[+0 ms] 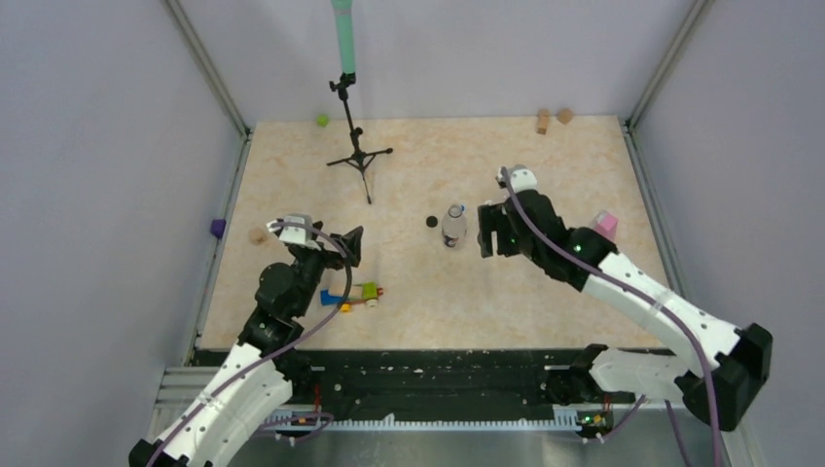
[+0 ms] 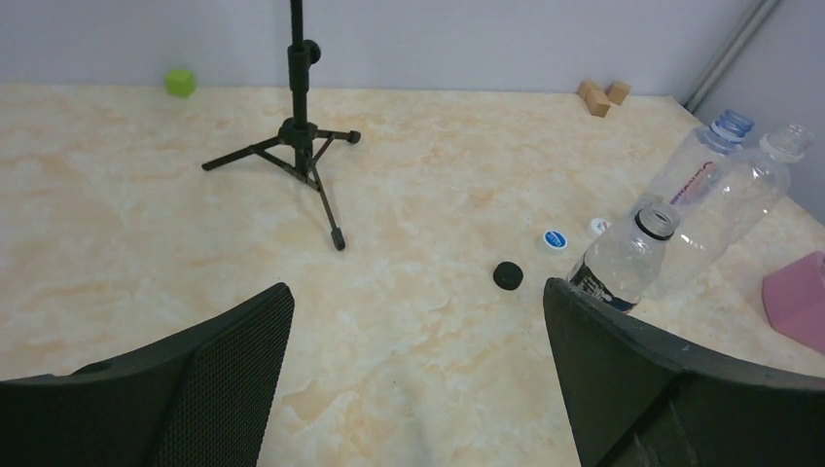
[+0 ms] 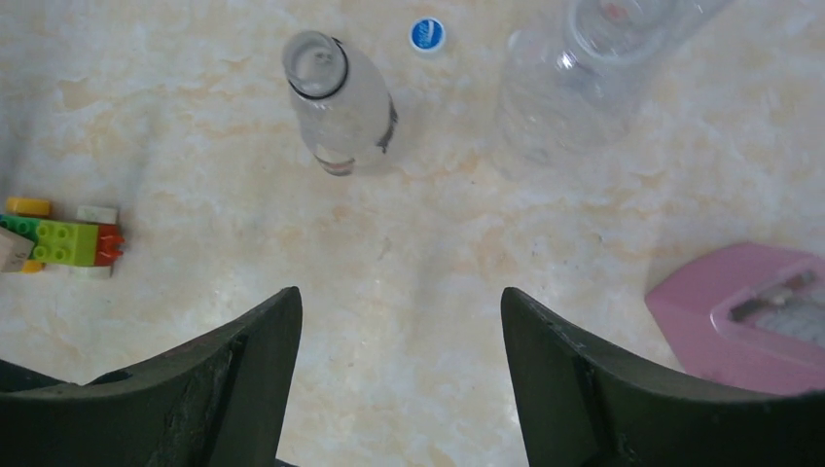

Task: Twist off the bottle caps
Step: Reset both arms

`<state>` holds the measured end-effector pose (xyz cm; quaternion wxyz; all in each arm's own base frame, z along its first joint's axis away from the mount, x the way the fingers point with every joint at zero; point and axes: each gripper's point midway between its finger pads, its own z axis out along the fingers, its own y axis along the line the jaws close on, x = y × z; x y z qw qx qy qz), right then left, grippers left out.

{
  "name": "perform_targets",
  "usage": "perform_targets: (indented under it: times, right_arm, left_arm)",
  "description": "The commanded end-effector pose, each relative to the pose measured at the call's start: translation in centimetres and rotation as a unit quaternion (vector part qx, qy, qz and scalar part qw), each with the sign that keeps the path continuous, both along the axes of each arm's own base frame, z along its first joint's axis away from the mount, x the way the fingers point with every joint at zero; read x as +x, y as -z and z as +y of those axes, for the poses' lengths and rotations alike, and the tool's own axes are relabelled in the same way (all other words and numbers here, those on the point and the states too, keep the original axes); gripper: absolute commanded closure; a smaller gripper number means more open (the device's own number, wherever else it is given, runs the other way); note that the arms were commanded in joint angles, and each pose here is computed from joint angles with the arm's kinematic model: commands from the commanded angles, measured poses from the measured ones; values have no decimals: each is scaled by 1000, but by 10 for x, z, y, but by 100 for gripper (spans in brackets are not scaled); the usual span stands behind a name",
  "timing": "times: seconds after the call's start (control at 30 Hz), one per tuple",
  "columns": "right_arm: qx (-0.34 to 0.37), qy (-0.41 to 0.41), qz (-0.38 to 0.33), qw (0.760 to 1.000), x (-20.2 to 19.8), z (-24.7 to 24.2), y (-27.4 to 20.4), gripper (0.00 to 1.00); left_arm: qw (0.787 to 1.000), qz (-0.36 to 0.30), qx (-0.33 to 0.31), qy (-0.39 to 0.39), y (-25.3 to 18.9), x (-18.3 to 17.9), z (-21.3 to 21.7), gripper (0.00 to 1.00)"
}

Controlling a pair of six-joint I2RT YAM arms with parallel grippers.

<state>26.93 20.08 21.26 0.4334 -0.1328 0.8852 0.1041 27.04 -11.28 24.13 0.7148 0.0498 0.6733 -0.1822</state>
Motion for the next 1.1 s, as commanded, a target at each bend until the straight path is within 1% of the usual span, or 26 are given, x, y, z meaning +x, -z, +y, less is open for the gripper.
perform_targets:
  times: [0.0,0.1,0.2,0.33,0.47,0.53,0.6,0.7,0.77,0.93,1.0,1.07]
  right_arm:
    - [62,84,-51,993,-5,-25,-8,26]
    - [70,110,-56,990,-13,-40,7,21]
    - [61,133,-44,988,-15,-52,21,20]
    - [56,162,-50,984,-18,-67,29,19]
    - [84,168,-70,980,-22,-74,26,19]
    - [99,169,-83,977,-24,-77,20,19]
    - [115,163,-107,974,-25,-79,2,19]
    - [136,157,-153,966,-26,-85,-38,19]
    - [139,156,-175,962,-26,-90,-60,17]
    - [113,164,-214,956,-21,-103,-118,16]
    - [101,171,-223,954,-19,-107,-130,16]
    - [104,173,-231,952,-19,-109,-138,16]
  left_arm:
    - [992,39,-92,-77,0,10,20,2]
    - [993,53,-77,-73,6,11,17,2]
    - [989,67,-94,-97,13,16,22,2]
    - [977,80,-116,-162,23,18,44,2]
    - [978,77,-87,-171,21,17,49,2]
    - [979,76,-83,-168,17,16,49,2]
    - [980,69,-82,-168,11,17,49,2]
    - [981,64,-78,-164,-3,19,47,2]
    - [982,64,-71,-164,-11,20,47,2]
    - [985,58,-45,-156,-34,26,44,2]
    - [985,53,-41,-158,-43,27,44,2]
    - [986,49,-40,-157,-50,27,44,2]
